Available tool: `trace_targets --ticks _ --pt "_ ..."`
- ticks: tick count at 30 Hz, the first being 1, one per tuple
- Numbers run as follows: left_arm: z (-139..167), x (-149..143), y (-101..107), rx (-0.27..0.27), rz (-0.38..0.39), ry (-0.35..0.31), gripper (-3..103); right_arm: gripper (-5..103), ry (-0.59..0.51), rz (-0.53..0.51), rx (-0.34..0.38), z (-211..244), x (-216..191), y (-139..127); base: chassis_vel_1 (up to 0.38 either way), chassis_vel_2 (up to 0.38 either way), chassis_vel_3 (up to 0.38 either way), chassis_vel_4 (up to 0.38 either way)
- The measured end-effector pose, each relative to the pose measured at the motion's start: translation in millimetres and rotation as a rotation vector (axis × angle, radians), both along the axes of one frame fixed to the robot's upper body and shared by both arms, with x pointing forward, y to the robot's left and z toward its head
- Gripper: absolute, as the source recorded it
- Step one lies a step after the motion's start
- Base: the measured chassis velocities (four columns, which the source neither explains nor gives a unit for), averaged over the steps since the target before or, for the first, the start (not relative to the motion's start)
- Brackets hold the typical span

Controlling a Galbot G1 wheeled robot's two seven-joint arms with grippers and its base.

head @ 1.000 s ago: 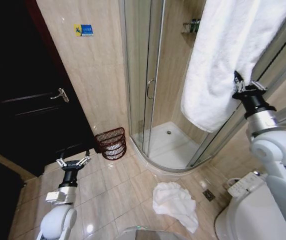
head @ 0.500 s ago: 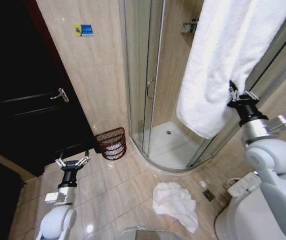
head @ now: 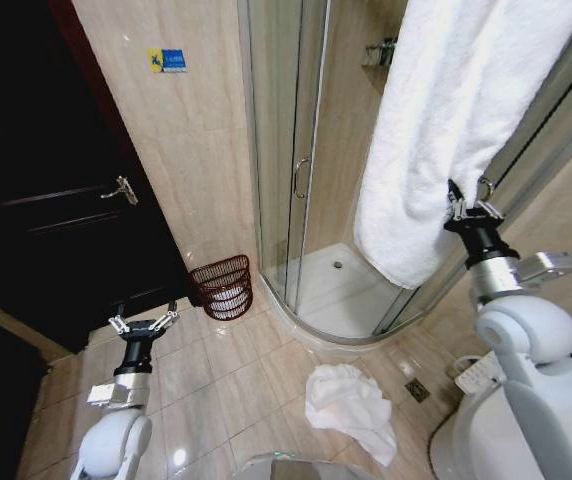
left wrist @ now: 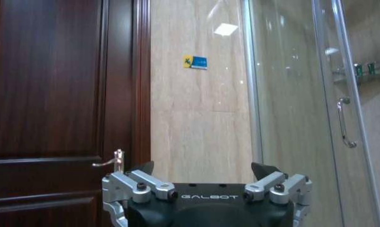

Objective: Discard the used towel into the hamper.

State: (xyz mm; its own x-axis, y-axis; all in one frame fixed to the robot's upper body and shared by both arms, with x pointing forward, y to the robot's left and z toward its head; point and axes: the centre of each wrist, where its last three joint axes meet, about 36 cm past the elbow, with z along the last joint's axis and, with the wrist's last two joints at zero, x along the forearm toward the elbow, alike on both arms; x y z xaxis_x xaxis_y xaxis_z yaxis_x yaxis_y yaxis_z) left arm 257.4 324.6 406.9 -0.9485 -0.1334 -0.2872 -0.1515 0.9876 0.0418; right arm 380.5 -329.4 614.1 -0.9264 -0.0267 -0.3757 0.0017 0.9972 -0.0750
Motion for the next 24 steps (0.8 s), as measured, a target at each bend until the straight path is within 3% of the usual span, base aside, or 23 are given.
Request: trace_targets --ticks 24 --pt "7.4 4.2 5.9 -0.004 -0.004 -0.013 100 3 0.056 -0.019 0.085 -48.6 -13.4 17.6 0.000 0.000 0.000 0.000"
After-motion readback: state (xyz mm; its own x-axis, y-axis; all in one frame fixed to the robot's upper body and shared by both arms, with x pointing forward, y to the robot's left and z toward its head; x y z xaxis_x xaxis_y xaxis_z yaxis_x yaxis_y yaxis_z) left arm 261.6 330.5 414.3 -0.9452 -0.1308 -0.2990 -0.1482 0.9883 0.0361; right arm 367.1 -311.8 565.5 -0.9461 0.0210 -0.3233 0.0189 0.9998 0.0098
